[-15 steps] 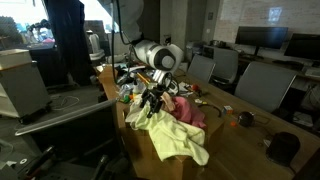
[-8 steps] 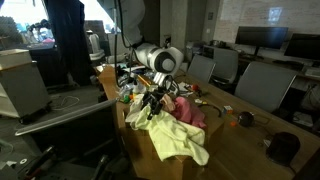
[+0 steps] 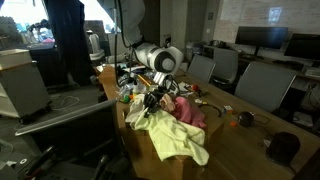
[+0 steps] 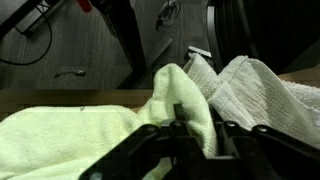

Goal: Pick up the two towels from the top of the brown box and put them on the backrest of the chair

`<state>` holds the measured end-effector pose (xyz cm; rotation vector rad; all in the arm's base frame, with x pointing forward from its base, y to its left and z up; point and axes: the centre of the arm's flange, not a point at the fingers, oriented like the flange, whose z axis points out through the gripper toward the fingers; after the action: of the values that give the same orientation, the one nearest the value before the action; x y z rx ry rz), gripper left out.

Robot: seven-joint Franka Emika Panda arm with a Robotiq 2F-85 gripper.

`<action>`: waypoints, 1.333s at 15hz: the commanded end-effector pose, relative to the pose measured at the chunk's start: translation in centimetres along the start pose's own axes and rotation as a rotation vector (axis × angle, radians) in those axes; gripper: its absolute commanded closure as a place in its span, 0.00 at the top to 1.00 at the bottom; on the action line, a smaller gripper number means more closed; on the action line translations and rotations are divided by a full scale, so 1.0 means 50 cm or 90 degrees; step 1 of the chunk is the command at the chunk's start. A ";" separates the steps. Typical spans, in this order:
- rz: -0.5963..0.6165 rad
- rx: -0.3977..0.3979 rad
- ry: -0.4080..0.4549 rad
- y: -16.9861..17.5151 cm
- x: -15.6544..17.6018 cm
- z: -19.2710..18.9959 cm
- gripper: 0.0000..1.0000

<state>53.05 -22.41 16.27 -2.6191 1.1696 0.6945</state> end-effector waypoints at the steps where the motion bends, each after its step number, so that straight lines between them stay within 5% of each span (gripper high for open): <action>1: -0.014 0.019 0.006 -0.009 0.006 -0.009 0.01; 7: -0.062 0.051 0.096 0.009 -0.079 -0.081 0.01; 12: -0.176 0.064 0.201 0.032 -0.218 -0.141 0.01; 20: -0.399 -0.008 0.270 0.069 -0.461 -0.138 0.01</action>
<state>44.08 -14.93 30.76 -2.9272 0.5193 0.1108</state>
